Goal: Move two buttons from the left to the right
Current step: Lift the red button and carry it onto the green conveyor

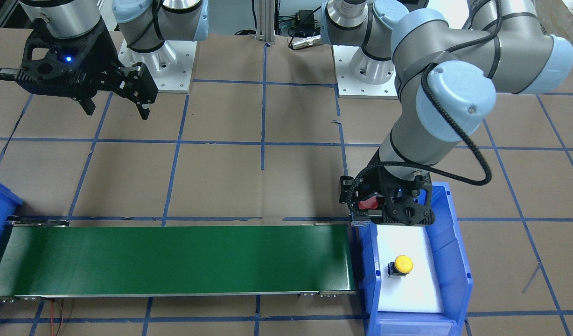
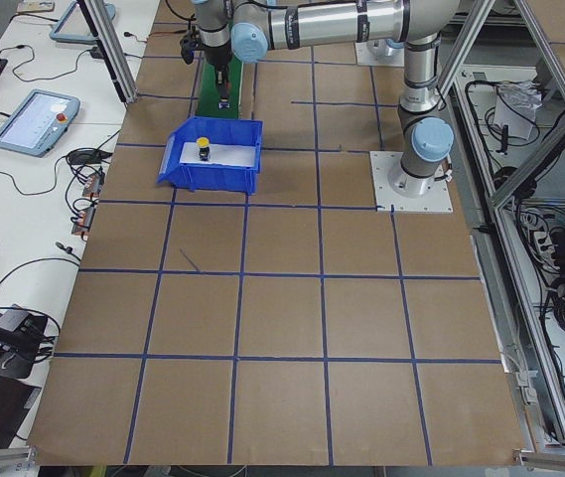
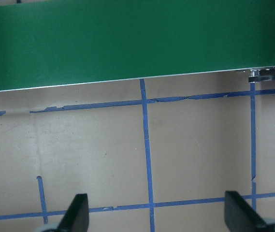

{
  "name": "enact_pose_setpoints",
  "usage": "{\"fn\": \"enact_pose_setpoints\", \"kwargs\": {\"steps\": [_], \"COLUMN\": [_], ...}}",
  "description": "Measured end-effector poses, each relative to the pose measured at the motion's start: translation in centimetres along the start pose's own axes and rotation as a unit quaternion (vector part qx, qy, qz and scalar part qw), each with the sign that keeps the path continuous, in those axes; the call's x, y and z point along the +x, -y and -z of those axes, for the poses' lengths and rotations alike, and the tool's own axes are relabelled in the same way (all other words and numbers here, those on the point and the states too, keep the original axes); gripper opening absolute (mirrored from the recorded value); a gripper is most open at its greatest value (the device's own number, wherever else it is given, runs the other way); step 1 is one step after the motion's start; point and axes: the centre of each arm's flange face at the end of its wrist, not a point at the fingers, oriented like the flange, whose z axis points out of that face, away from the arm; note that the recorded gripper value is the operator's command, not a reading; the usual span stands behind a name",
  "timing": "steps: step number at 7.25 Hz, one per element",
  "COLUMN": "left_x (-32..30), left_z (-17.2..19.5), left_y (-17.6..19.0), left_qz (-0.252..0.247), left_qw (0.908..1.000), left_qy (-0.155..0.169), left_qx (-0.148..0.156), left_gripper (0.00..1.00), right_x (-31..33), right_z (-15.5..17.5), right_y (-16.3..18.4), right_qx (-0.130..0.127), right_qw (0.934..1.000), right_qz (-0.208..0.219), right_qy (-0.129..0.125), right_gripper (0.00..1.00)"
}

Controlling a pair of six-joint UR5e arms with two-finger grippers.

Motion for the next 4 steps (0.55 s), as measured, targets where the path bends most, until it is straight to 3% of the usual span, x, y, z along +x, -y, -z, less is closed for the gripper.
{"fn": "enact_pose_setpoints", "kwargs": {"steps": [2, 4], "left_x": [0.8, 0.9], "left_z": [-5.0, -7.1], "left_y": [2.9, 4.1], "left_qz": [-0.004, -0.009], "left_qw": [0.9996, 0.9994], "left_qy": [-0.026, -0.031], "left_qx": [0.008, 0.013], "left_gripper": [0.31, 0.32], "right_x": [0.1, 0.5], "right_z": [0.0, 0.2], "right_y": [0.0, 0.1], "right_qx": [-0.002, -0.002], "right_qw": [1.0, 1.0], "right_qz": [0.001, -0.001], "right_qy": [0.0, 0.0], "right_gripper": [1.0, 1.0]}}
